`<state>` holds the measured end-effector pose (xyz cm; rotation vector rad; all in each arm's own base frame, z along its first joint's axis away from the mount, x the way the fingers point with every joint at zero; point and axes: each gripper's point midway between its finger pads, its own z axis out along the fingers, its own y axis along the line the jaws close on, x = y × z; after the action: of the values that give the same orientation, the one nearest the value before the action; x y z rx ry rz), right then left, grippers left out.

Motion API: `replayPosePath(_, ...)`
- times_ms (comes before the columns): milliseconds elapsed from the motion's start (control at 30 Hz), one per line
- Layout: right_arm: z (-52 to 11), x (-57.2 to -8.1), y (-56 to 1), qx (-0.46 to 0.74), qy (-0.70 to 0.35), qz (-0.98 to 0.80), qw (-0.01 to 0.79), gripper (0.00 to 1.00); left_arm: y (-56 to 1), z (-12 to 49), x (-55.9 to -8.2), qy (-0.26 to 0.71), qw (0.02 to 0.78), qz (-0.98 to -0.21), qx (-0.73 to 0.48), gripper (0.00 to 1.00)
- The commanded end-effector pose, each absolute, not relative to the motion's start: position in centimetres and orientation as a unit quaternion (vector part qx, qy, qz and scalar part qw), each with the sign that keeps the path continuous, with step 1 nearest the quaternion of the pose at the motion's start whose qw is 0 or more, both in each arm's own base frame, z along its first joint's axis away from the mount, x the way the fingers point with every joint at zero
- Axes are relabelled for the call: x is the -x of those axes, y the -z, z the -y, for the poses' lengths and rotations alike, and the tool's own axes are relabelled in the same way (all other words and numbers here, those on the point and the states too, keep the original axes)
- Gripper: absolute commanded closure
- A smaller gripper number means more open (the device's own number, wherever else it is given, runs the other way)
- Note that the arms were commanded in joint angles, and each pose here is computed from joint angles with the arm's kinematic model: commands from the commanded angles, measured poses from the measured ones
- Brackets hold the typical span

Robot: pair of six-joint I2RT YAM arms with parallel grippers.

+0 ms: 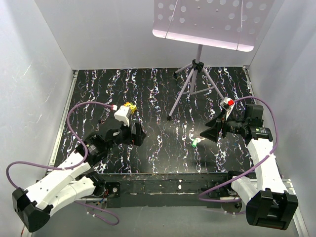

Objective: Put the keys on the keyring

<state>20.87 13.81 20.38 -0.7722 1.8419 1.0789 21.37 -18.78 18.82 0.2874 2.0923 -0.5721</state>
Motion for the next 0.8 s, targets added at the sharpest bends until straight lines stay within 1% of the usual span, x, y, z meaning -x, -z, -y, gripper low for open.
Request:
replayPosePath(0,-13.8,-21.0,-21.2,0.321,-0.430,-0.720,0.439,0.13,-18.5,18.2,-22.6,0.221,0.472,-0.848,-0.101,0.02)
replayPosePath(233,-13.9,-21.0,-21.2,0.323,-0.428,-0.721,0.438,0.13,-18.5,16.2,-24.6,0.237,0.473,-0.847,-0.052,0.02)
replayPosePath(567,-13.8,-21.0,-21.3,0.325,-0.427,-0.722,0.437,0.13,-18.9,15.8,-25.4,0.241,0.462,-0.852,-0.050,0.02)
replayPosePath(767,-13.9,-20.9,-21.3,0.324,-0.429,-0.723,0.434,0.14,-19.4,15.9,-26.1,0.241,0.478,-0.843,-0.043,0.02)
